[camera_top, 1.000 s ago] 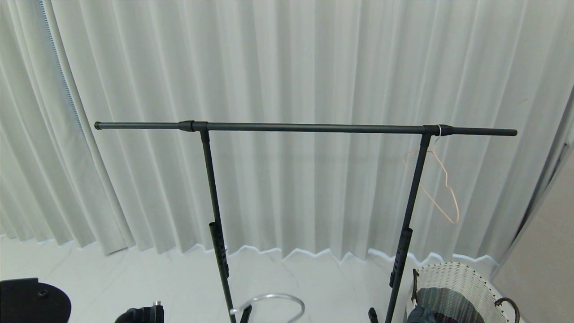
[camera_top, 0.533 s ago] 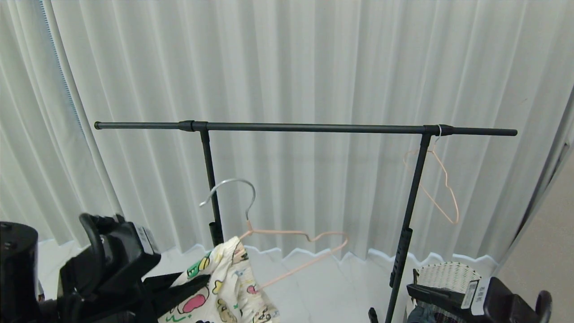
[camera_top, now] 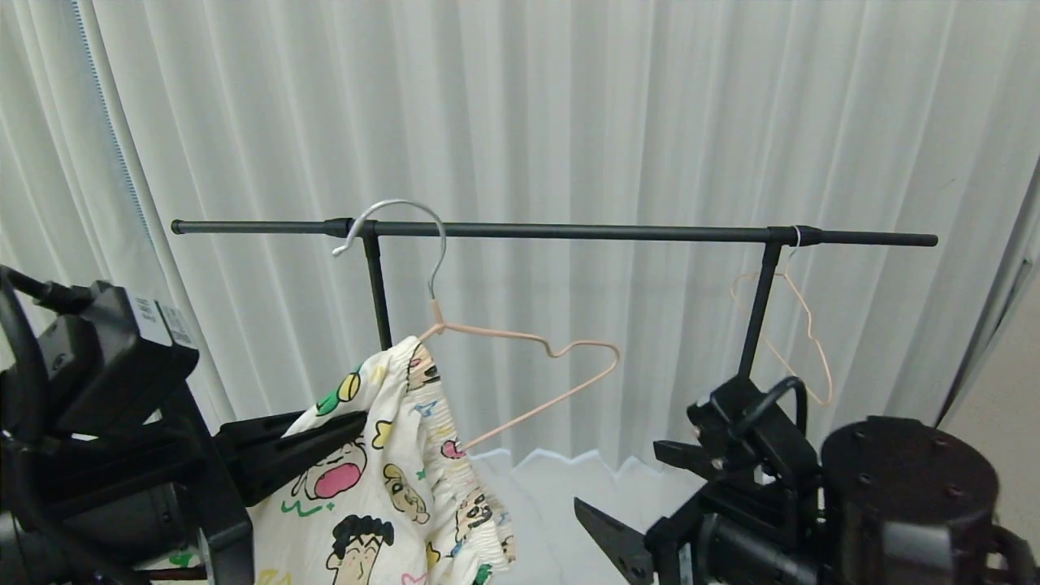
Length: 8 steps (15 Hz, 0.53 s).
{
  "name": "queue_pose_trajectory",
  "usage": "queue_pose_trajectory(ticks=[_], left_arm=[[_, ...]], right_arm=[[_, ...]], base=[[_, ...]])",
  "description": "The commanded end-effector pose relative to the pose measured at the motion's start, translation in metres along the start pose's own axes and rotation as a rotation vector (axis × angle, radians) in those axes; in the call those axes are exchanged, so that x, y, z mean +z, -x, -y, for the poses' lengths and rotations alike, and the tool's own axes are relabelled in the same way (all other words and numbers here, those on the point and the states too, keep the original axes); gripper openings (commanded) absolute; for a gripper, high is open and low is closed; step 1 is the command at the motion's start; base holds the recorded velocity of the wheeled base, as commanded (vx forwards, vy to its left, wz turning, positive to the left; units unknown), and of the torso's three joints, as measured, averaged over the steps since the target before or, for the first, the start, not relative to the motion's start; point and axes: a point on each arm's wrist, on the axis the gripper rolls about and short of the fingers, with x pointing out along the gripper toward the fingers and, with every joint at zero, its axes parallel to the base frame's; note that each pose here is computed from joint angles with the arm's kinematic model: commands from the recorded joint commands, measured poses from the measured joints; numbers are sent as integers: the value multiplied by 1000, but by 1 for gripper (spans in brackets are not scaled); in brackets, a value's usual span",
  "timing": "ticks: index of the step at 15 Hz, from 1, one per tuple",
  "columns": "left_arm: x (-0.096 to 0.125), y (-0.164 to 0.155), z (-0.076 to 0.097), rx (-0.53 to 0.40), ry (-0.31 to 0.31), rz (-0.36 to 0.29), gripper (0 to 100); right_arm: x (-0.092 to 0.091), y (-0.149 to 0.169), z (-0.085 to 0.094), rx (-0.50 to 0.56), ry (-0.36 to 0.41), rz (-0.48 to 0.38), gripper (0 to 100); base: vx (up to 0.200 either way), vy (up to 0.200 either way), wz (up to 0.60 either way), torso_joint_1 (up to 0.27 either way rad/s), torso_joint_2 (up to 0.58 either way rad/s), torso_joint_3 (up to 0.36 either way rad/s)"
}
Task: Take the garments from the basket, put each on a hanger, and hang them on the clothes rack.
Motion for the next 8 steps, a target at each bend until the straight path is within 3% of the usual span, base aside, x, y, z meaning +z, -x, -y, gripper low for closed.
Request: queue_pose_trajectory(ticks=[1, 4, 8], left_arm=[[6, 12, 2, 1, -13, 56, 0], [11, 22, 7, -19, -26, 104, 0], [12, 25, 10, -36, -34, 123, 0]], right_arm=[[-3, -42, -6, -24, -24, -32, 100], [-2, -62, -15, -14, -40, -29, 100], [-10, -62, -32, 36, -26, -47, 100]], base=[[0, 0, 0, 0, 0, 0], [0, 0, 0, 0, 0, 0], [0, 0, 0, 0, 0, 0]])
